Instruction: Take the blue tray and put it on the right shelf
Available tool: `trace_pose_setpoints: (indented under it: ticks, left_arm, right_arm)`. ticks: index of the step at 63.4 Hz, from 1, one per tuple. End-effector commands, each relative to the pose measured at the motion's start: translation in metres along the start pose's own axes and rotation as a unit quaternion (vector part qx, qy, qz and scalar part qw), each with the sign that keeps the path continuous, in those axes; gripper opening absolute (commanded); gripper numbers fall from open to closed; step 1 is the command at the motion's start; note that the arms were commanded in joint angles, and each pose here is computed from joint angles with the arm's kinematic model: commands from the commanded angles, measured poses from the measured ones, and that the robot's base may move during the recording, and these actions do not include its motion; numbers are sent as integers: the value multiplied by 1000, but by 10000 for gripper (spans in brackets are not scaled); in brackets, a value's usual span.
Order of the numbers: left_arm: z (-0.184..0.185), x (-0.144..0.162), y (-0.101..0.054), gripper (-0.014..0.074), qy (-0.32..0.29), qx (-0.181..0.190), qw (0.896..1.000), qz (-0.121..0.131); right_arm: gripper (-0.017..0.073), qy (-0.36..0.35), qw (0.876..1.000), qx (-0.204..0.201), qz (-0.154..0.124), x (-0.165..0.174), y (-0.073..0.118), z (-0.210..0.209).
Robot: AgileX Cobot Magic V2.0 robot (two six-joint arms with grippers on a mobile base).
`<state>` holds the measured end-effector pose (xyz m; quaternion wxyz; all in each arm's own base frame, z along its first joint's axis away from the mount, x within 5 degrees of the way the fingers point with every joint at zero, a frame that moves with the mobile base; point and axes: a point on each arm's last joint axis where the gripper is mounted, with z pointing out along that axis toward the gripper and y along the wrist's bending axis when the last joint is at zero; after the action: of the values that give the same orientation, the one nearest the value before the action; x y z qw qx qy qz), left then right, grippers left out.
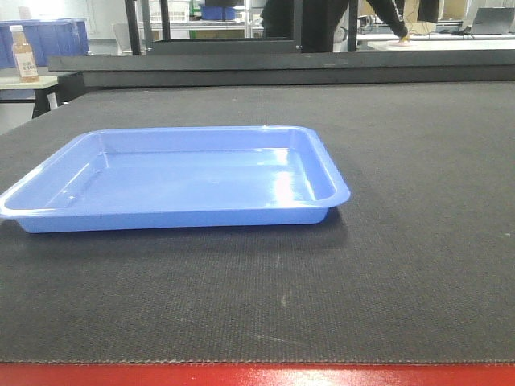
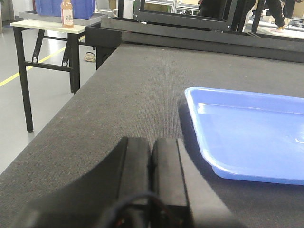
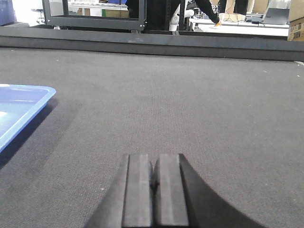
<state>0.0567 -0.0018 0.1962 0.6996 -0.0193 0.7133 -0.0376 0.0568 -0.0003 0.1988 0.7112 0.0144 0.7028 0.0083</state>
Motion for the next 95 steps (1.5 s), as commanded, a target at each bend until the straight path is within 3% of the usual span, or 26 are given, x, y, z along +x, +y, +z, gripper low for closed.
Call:
trace_pose_setpoints:
  ticks: [1, 37, 48, 56, 66, 71, 78, 83, 93, 95]
  left_arm:
    - [0, 1, 1, -48, -38, -2, 999, -1]
    - [0, -2, 1, -48, -56, -3, 998, -1]
    - [-1, -8, 1, -48, -88, -4, 996, -7]
    - [-6, -33, 0, -48, -137, -1, 990, -18]
    - [-16, -92, -8, -20, -97, 13, 995, -15]
    - [-15, -121, -12, 69, -64, 17, 998, -13]
    - [-1, -149, -15, 263, -5, 19, 1000, -12]
    - [16, -161, -17, 365, 35, 18, 999, -13]
    - [54, -181, -22, 390, 92, 32, 995, -21]
    - [61, -185, -25, 390, 97, 43, 994, -9]
  right_arm:
    - [20, -68, 998, 1, -3, -17, 0, -3]
    - [20, -68, 998, 1, -3, -17, 0, -3]
    - [20, -104, 995, 3, -2, -24, 0, -4]
    - [21, -177, 984, 5, 20, -54, -1, -11]
    - [31, -162, 987, -6, 20, -113, 3, -17]
    - [127, -141, 990, -9, 20, -139, 5, -12]
    - [430, -122, 992, -8, 20, -168, 6, 7]
    - [594, -94, 995, -7, 20, -181, 6, 29]
    - [577, -12, 999, -47, 23, -203, 18, 78]
    - [577, 11, 998, -65, 25, -208, 24, 87]
